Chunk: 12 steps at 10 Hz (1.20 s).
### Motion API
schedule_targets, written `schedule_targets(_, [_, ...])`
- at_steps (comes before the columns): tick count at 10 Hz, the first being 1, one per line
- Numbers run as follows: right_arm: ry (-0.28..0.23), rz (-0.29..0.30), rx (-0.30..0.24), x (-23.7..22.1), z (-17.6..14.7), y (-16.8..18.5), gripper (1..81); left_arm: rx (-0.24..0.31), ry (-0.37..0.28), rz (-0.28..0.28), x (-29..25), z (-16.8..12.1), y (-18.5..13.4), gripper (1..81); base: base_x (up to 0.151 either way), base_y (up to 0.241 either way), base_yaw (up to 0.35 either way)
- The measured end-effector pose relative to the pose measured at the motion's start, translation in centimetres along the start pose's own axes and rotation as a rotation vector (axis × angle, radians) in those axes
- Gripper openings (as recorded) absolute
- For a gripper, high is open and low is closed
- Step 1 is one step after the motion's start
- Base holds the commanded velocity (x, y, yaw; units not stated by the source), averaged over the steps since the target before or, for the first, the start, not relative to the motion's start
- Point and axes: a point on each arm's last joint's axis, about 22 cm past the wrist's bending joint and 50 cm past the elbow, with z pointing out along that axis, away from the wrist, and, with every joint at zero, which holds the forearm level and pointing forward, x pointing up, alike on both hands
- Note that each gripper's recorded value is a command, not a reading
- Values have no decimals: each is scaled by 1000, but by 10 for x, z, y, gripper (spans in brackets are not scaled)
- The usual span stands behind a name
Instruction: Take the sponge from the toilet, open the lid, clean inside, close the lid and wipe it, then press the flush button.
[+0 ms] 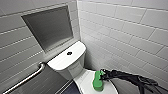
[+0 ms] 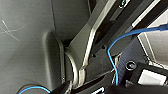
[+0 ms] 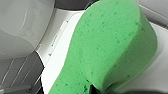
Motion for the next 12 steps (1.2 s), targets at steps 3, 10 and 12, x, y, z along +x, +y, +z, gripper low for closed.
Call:
schedule_targets(3, [-4,19,-24,0,10,4,10,6,-14,-10,-7,0,-2,811,0,0,0])
schedule_targets(10, [-38,66,-8,-50,42,23,10,0,-30,-26,-14,4,3,811,0,0,0])
schedule_targets(12, [-39,81,1,-56,36,35,10,3,-31,-25,-14,4,1,811,0,0,0])
